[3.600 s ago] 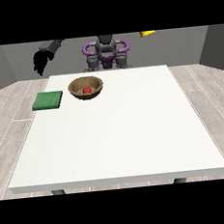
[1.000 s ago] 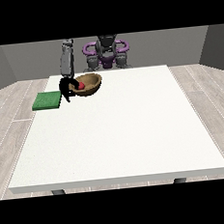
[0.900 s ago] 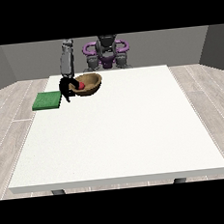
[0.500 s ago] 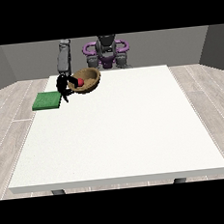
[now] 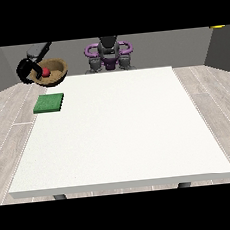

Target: Pick the cup and pour the ball into the bowl, then pick the bowl and place it on the pad

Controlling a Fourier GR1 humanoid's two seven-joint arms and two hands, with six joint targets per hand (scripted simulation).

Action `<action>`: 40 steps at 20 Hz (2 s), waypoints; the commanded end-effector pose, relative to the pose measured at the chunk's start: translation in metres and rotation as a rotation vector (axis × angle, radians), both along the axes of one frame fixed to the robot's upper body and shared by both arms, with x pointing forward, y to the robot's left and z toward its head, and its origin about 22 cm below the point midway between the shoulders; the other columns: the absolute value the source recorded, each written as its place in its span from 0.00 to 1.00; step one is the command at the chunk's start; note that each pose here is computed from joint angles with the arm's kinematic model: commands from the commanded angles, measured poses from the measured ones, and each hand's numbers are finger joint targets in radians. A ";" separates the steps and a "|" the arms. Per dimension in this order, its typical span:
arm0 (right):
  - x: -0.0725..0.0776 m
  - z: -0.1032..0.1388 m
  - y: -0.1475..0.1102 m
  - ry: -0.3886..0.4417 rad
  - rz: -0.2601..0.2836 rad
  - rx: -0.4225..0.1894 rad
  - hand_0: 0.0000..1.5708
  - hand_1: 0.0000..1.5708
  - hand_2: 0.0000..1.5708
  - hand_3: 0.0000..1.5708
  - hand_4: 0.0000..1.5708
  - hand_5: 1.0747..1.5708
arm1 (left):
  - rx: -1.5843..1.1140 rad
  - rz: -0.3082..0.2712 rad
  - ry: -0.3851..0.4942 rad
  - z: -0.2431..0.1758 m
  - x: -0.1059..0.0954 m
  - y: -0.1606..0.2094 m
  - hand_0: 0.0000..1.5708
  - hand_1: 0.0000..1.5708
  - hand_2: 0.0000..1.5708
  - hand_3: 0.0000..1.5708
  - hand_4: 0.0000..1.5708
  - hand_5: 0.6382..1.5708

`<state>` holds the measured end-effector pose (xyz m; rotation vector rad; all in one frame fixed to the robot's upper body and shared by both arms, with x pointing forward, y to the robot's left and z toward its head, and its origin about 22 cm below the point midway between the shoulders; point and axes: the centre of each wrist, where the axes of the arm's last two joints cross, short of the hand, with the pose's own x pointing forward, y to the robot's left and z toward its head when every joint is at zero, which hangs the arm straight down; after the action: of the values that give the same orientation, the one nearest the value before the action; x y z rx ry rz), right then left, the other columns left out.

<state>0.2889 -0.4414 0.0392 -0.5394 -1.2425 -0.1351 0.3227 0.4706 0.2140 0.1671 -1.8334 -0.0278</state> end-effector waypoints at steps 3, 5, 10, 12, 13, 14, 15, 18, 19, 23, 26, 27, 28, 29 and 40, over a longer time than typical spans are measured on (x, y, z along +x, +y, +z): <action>0.012 0.049 -0.033 -0.036 -0.017 -0.008 1.00 1.00 1.00 0.36 0.69 0.99 | -0.013 0.008 -0.037 -0.004 -0.014 0.027 0.00 0.00 0.00 0.00 0.77 0.98; 0.013 0.058 -0.039 -0.020 -0.021 -0.016 1.00 1.00 1.00 0.36 0.69 0.99 | 0.011 0.027 -0.030 -0.020 -0.011 0.016 0.00 0.00 0.00 0.00 0.77 0.98; 0.016 0.032 -0.034 -0.080 -0.045 0.014 1.00 1.00 1.00 0.31 0.68 1.00 | 0.006 0.006 -0.114 -0.012 -0.020 0.033 0.00 0.00 0.00 0.00 0.77 0.98; 0.034 0.052 -0.033 -0.125 -0.064 0.063 1.00 1.00 1.00 0.29 0.68 0.99 | 0.021 -0.010 -0.142 0.015 -0.012 0.025 0.00 0.00 0.00 0.00 0.77 0.98; 0.037 0.030 -0.009 -0.073 -0.020 0.085 1.00 1.00 1.00 0.31 0.68 0.99 | 0.019 0.023 -0.103 -0.009 -0.016 0.032 0.00 0.00 0.00 0.00 0.77 0.98; 0.023 0.009 -0.021 -0.102 -0.038 0.080 1.00 1.00 1.00 0.28 0.68 1.00 | 0.021 0.022 -0.118 0.010 -0.020 0.033 0.00 0.00 0.00 0.00 0.77 0.98; 0.044 0.033 -0.006 -0.128 -0.016 0.099 1.00 1.00 1.00 0.29 0.67 1.00 | 0.030 0.028 -0.152 0.009 -0.019 0.038 0.00 0.00 0.00 0.00 0.77 0.98; 0.035 0.001 0.001 -0.052 -0.009 0.120 1.00 1.00 1.00 0.34 0.65 1.00 | 0.014 0.039 -0.079 -0.012 -0.019 0.035 0.00 0.00 0.00 0.00 0.77 0.98; 0.038 0.027 -0.024 -0.096 -0.024 0.123 1.00 1.00 1.00 0.37 0.64 1.00 | 0.029 0.005 -0.115 0.010 -0.020 0.034 0.00 0.00 0.00 0.00 0.77 0.98; 0.043 0.024 -0.021 -0.104 -0.103 0.239 1.00 1.00 1.00 0.47 0.58 1.00 | 0.026 0.020 -0.109 0.005 -0.018 0.032 0.00 0.00 0.00 0.00 0.76 0.99; 0.028 0.041 -0.057 -0.092 -0.209 0.171 1.00 1.00 1.00 0.74 0.12 0.97 | 0.045 -0.027 -0.143 0.021 -0.022 0.029 0.00 0.00 0.00 0.00 0.76 0.99; 0.031 0.036 -0.042 -0.108 -0.167 0.110 1.00 1.00 1.00 0.74 0.00 0.96 | 0.023 0.051 -0.145 0.013 -0.032 0.055 0.00 0.00 0.00 0.00 0.76 0.99; 0.033 0.027 -0.038 -0.069 -0.204 0.114 1.00 1.00 1.00 0.69 0.00 0.96 | 0.026 0.004 -0.087 0.006 -0.023 0.038 0.00 0.00 0.00 0.00 0.76 0.99; 0.027 0.037 -0.052 -0.099 -0.191 0.108 1.00 1.00 1.00 0.62 0.00 0.97 | 0.013 0.024 -0.111 0.001 -0.022 0.037 0.00 0.00 0.00 0.00 0.76 0.99; 0.051 0.004 -0.003 -0.208 -0.192 0.180 0.91 0.91 0.88 0.43 0.00 0.93 | 0.053 0.044 -0.135 0.003 -0.037 0.059 0.00 0.00 0.00 0.00 0.76 0.99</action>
<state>0.3373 -0.4559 0.0554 -0.5048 -1.3356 -0.4570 0.2879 0.5287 0.2164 0.2385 -1.9655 -0.0169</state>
